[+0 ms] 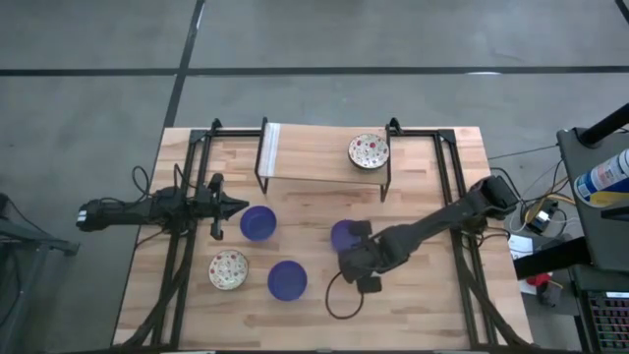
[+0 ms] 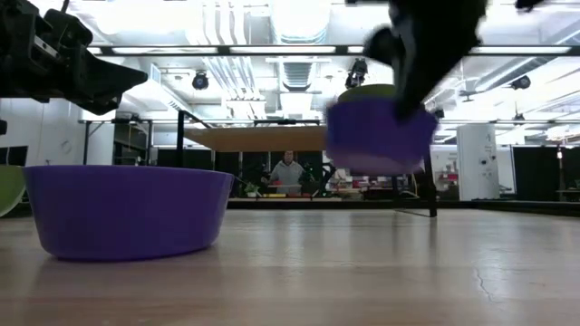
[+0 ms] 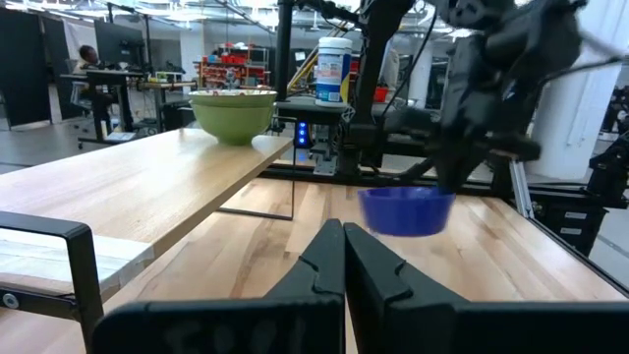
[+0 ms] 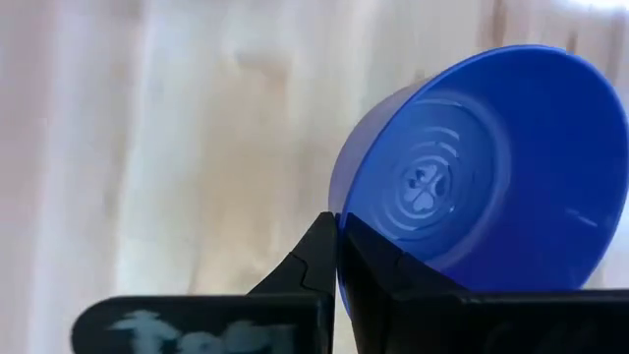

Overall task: Pick & Place Mini bowls
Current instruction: Put the top right blue bowl on the shelf

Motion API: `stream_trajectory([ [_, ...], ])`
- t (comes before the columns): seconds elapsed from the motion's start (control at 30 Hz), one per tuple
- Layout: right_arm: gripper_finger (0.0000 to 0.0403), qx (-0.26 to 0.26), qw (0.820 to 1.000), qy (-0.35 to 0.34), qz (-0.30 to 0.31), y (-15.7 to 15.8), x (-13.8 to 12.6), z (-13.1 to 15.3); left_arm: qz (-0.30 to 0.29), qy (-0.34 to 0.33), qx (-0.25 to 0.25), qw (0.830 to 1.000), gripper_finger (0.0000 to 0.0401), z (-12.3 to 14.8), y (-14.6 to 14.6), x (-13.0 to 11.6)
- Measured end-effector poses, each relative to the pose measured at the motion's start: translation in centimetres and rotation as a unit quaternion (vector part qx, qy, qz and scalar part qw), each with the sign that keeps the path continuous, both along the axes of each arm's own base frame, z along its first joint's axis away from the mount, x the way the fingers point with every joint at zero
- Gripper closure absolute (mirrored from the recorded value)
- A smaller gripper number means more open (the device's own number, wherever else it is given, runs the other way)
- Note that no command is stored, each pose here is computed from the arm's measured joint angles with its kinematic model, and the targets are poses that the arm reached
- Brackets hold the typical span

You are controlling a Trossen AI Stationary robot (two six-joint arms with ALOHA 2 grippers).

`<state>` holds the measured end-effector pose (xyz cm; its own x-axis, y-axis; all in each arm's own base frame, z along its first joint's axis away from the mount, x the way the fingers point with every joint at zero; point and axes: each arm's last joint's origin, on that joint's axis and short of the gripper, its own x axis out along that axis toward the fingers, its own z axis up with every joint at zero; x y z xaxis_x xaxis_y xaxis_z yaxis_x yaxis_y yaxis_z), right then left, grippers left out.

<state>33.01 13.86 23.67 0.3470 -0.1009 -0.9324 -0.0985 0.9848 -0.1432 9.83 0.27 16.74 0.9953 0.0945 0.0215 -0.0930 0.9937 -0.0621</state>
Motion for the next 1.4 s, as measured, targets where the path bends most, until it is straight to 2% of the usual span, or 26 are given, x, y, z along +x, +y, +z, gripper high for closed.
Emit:
stream_trajectory([
  [0.13, 0.0394, 0.0, 0.999, -0.035, 0.036, 0.5, 0.8, 2.0, 0.0, 0.0, 0.0, 1.0, 0.0401, 0.0, 0.0, 0.0],
  [0.43, 0.0394, -0.08, 0.985, -0.104, 0.108, 0.0, 2.3, 5.4, 0.0, 0.0, 0.0, 1.0, 0.0401, 0.0, 0.0, 0.0],
  [0.67, 0.0394, -0.167, 0.969, -0.14, 0.119, -1.6, 3.4, 7.3, 0.0, 0.0, 0.0, 1.0, 0.0401, 0.0, 0.0, 0.0],
  [0.77, 0.0394, -0.182, 0.965, -0.146, 0.119, -2.8, 4.0, 8.2, 0.0, 0.0, 0.0, 1.0, 0.0401, 0.0, 0.0, 0.0],
  [1.07, 0.0394, -0.243, 0.955, -0.158, 0.069, -7.5, 5.3, 10.2, 0.0, 0.0, 0.0, 1.0, 0.0401, 0.0, 0.0, 0.0],
  [1.4, 0.0394, -0.21, 0.96, -0.182, -0.031, -12.9, 6.0, 11.7, 0.0, 0.0, 0.0, 1.0, 0.0401, 0.0, 0.0, 0.0],
])
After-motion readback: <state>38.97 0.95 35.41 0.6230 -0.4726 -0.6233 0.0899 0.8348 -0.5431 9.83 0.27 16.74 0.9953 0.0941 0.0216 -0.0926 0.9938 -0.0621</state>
